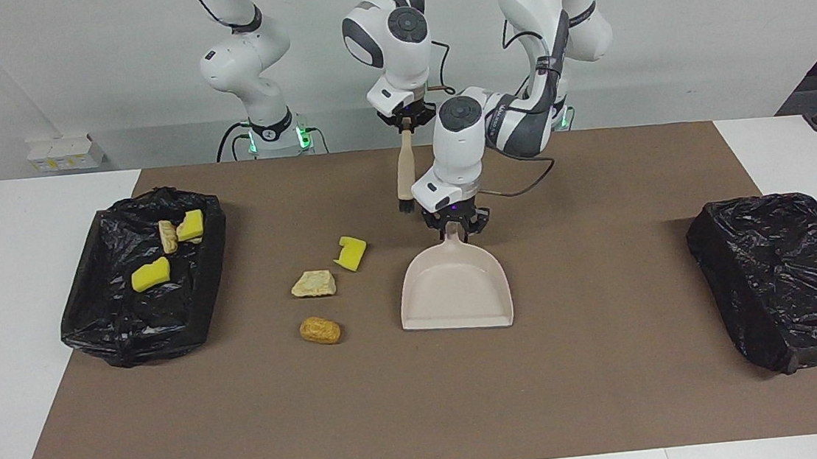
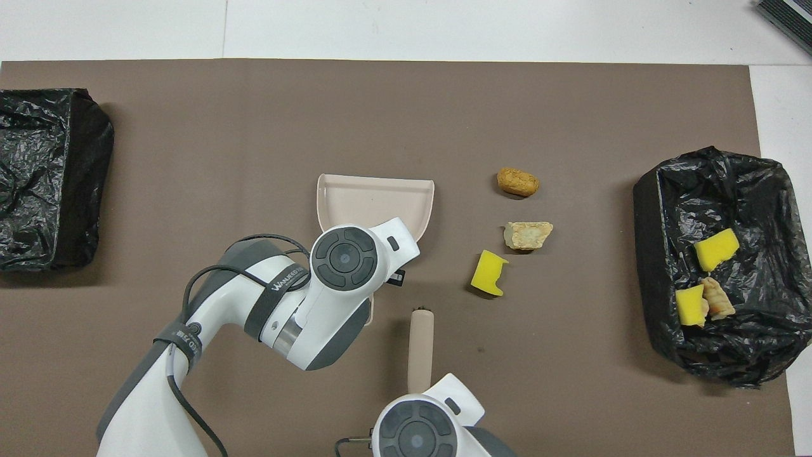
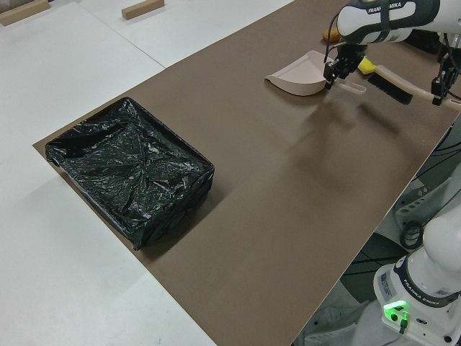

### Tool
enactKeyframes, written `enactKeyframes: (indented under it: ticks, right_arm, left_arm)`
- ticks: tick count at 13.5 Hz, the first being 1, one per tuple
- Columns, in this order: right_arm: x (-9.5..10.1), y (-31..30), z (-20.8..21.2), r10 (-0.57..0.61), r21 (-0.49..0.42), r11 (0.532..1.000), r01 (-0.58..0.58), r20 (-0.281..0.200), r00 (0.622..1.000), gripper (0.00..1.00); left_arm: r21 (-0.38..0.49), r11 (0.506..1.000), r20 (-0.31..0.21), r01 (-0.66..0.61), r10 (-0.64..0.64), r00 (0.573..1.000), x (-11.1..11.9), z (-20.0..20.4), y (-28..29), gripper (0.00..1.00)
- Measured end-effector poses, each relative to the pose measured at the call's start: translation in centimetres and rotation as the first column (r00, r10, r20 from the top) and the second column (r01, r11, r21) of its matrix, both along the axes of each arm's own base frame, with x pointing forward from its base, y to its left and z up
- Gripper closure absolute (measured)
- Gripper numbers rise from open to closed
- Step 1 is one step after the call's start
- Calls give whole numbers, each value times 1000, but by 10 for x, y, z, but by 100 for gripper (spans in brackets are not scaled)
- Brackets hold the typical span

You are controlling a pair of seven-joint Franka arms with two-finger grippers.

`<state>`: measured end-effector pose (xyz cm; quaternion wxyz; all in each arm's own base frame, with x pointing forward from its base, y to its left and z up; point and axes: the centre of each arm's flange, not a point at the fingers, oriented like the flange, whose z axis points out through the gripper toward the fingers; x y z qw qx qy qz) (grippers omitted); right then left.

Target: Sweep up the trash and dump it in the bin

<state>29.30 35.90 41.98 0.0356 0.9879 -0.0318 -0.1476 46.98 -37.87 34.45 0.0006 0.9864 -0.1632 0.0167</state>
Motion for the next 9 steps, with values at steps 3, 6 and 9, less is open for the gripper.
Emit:
enactKeyframes:
  ticks: [3, 6, 9]
  right_arm:
    - [26, -50, 11, 95, -73, 993, -96, -11, 995, 74]
    - [65, -99, 12, 253, -142, 958, -249, 7, 967, 74]
    - [114, -157, 8, 460, -188, 871, -454, -12, 888, 74]
  left_arm:
    - [-2, 1000, 7, 30, -30, 1000, 2, 4, 3, 67]
    - [1, 985, 26, 171, -171, 985, 17, 23, 26, 67]
    - [17, 932, 17, 363, -363, 932, 37, 46, 69, 67]
